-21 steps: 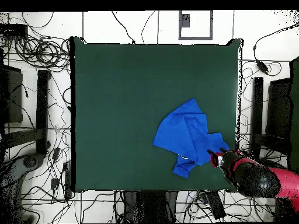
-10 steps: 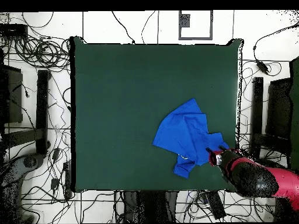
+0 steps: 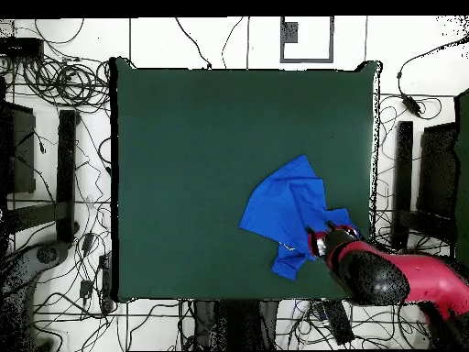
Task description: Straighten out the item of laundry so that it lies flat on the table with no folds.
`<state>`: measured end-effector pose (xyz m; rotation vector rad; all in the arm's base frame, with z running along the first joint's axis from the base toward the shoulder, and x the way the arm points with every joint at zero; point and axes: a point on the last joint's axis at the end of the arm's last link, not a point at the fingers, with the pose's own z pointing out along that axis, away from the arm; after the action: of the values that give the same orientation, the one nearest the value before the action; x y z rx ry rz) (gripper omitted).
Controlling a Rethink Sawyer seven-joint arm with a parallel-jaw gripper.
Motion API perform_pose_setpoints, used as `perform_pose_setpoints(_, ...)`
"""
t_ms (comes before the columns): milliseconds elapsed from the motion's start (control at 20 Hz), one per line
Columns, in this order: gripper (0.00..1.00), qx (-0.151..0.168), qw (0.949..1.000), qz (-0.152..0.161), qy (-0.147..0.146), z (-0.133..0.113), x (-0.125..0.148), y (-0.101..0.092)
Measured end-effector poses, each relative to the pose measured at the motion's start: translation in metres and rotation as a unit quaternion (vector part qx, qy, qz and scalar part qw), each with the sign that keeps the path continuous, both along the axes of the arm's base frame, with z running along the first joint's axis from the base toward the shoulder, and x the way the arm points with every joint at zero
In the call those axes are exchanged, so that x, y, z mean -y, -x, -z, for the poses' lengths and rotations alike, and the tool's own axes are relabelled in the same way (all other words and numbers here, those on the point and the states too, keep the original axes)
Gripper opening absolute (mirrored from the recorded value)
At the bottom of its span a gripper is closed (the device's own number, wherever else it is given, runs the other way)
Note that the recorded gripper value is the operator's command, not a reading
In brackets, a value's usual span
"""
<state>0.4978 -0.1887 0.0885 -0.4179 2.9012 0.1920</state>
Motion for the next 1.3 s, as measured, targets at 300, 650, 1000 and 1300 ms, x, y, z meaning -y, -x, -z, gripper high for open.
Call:
perform_pose_setpoints(300,1.00,0.015,0.9986,-0.051,0.001,0.008,-0.065,-0.006)
perform_pose_setpoints(650,1.00,0.023,0.9964,-0.082,0.007,0.025,-0.115,0.003)
perform_pose_setpoints(1000,1.00,0.024,0.9954,-0.093,-0.002,0.042,-0.152,0.031)
perform_pose_setpoints(1300,1.00,0.012,0.9951,-0.098,0.006,0.038,-0.173,0.074)
